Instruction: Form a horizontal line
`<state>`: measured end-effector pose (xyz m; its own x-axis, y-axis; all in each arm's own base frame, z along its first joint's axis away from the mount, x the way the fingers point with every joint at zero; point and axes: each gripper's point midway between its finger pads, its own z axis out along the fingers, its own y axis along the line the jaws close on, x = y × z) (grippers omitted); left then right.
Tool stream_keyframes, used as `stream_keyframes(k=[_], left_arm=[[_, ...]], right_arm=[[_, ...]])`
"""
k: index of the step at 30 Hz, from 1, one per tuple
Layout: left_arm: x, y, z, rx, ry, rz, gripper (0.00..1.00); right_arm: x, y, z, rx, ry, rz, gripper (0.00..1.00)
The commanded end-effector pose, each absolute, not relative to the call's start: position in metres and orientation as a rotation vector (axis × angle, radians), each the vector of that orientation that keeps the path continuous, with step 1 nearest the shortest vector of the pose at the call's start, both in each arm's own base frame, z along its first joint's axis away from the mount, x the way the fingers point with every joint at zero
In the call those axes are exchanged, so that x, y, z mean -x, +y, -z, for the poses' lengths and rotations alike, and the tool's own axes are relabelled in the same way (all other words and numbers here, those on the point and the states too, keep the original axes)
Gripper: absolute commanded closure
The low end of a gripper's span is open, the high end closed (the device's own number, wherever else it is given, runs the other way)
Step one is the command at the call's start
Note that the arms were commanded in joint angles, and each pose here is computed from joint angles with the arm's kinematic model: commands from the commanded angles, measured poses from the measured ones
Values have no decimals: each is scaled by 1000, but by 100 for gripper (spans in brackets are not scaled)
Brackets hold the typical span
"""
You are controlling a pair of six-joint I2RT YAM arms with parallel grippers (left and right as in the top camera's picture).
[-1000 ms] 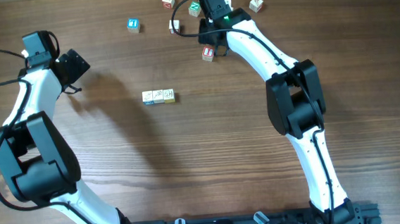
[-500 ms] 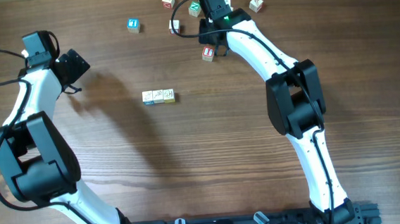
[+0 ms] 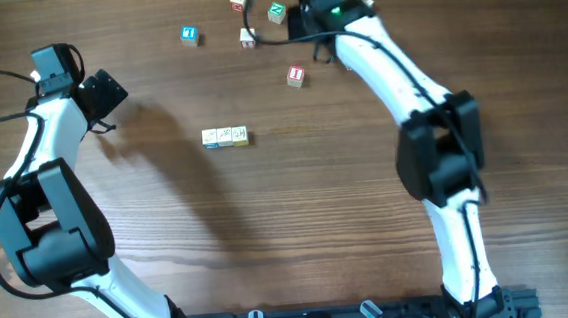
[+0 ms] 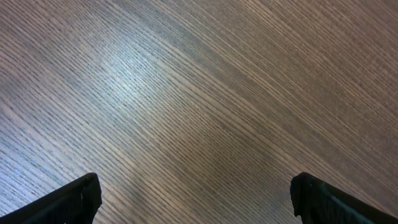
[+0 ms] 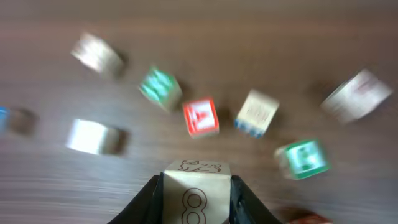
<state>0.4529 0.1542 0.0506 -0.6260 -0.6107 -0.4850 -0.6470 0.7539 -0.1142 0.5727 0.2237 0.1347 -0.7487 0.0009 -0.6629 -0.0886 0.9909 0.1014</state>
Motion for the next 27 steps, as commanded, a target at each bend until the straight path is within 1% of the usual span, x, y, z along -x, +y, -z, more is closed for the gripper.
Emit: stream_keyframes(k=[1,2,3,5,6,9,13,14,16,21,24,27], left_arm=[[-452,157,-48,949,2451,-112,0],[-452,157,-48,949,2451,-112,0],[-452,157,-48,949,2451,-112,0],[-452,157,-48,949,2451,-112,0],[-452,157,-48,949,2451,-112,0],[-452,157,-48,949,2451,-112,0],[-452,157,-48,949,2451,-112,0],[-452,157,-48,949,2451,-112,0],[-452,157,-48,949,2451,-112,0],[-452,157,-48,949,2451,-112,0],[-452,157,-48,949,2451,-112,0],[-452,157,-48,949,2451,-112,0]], right_arm=[[-552,217,-255,67,2238,-246,78],[-532,221,-285,104,2226,-330,78],[-521,222,-294,122,2231,-362,78],[-506,222,-299,144,2264,-393,79],[-495,224,-293,161,2312,-415,80],[-457,228,-250,217,2545,-478,81],[-425,226,-203,224,2757,-452,78],[-418,228,-187,179,2808,-450,78],[-407,235,-157,131,2872,-448,78],[-381,267,-96,158,2929,-517,78],[-368,289,-71,216,2908,-546,78],[-360,309,-52,154,2880,-604,78]])
